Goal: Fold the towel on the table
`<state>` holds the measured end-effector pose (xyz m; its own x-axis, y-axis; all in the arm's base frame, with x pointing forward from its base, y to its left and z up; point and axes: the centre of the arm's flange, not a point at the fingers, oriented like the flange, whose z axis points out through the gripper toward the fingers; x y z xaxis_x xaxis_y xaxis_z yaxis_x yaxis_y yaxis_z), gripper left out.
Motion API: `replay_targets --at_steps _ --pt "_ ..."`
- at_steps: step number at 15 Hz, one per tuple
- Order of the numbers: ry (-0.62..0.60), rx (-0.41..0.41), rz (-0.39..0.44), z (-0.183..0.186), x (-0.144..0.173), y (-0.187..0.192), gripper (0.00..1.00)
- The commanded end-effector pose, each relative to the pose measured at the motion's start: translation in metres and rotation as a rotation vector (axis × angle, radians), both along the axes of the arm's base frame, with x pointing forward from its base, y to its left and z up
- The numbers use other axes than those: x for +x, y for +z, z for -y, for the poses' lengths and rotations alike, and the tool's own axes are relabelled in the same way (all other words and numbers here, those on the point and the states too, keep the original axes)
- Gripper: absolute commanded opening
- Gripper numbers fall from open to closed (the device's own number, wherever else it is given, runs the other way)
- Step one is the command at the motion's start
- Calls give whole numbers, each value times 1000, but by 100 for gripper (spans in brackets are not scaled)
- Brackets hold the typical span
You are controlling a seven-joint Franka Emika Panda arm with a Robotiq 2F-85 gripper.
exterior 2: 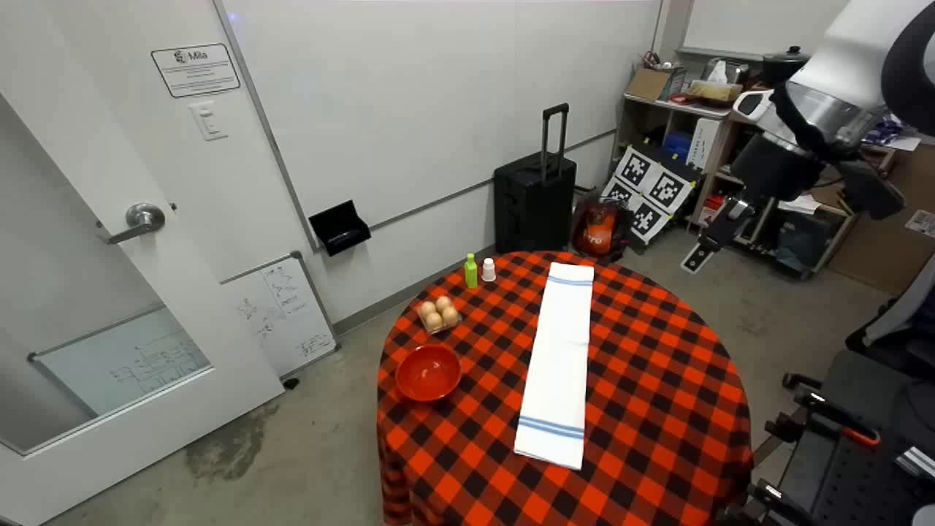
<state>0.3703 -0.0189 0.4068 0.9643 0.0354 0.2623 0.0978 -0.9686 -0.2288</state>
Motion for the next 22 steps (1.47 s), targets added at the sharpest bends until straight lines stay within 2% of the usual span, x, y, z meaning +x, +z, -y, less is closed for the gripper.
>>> replay_targets --at_steps 1,8,14,19,22 --pt "0 0 0 0 0 0 100" --pt "73 -117 -33 -33 17 -28 100" --pt "159 -317 -8 -73 42 -86 100" --pt "162 -368 30 -100 68 -143 100" --pt "168 -372 2 -111 85 -173 100"
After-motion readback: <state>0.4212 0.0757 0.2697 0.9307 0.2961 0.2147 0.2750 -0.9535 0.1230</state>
